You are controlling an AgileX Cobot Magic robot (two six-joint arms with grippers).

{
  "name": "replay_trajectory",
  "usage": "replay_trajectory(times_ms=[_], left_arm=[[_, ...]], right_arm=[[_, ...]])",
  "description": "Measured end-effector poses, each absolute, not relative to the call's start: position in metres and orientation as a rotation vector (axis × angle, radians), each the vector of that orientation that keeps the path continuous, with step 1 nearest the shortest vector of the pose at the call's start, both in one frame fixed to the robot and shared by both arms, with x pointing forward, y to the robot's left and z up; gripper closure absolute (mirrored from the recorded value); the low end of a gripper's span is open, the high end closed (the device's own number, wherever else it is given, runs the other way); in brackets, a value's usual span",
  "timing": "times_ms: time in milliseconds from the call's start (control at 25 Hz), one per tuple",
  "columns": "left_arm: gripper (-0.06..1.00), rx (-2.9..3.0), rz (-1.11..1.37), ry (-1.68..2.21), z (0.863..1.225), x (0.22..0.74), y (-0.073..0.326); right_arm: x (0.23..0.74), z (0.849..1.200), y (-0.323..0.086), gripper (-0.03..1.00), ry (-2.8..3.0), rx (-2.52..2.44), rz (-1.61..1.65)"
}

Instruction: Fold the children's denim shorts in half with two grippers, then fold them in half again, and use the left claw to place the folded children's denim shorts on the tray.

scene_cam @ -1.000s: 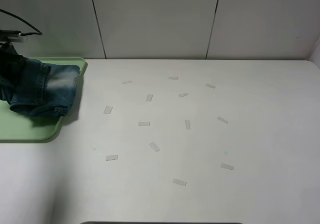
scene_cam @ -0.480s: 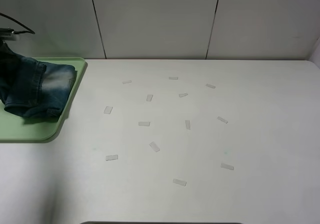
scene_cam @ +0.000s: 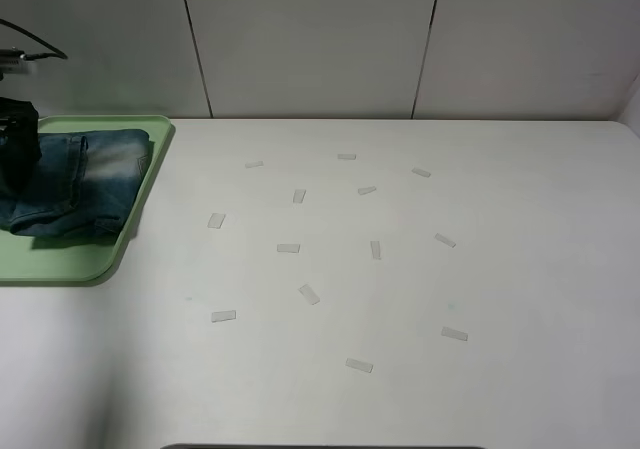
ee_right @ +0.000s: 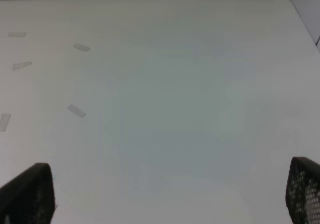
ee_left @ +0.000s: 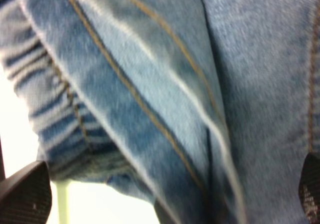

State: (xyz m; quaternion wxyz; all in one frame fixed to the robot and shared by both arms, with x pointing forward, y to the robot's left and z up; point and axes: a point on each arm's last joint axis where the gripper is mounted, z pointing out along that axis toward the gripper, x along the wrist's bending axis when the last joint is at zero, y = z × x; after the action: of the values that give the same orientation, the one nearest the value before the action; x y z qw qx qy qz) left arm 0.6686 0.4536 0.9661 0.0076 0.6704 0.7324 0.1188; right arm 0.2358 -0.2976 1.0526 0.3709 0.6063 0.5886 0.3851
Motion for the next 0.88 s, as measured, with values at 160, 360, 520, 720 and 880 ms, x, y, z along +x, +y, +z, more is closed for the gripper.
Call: replay_trajectory(times_ms=[160, 360, 520, 720, 880], left_arm=[[-0.05, 2.085, 0.385, 2.294, 0.991, 0.660, 0.451], [-0.05, 2.029, 0.368, 2.262, 1.011, 0.657, 0.440], [-0.05, 2.050, 0.361, 2.150, 1.009, 0.671, 0.404], [-0.05, 2.124, 0.334, 2.035, 0.986, 0.692, 0.351], [-0.05, 2.162, 0.235, 2.070, 0.956, 0.697, 0.334]], right_arm=[[0.236, 1.053, -0.298, 0.27, 1.509, 1.555, 0.988], [0.236, 1.053, -0.298, 0.27, 1.509, 1.555, 0.988], [0.236, 1.053, -0.298, 0.27, 1.509, 1.555, 0.988], [0.236, 1.053, -0.298, 0.27, 1.509, 1.555, 0.988], [0.236, 1.053, -0.298, 0.27, 1.509, 1.555, 0.988]])
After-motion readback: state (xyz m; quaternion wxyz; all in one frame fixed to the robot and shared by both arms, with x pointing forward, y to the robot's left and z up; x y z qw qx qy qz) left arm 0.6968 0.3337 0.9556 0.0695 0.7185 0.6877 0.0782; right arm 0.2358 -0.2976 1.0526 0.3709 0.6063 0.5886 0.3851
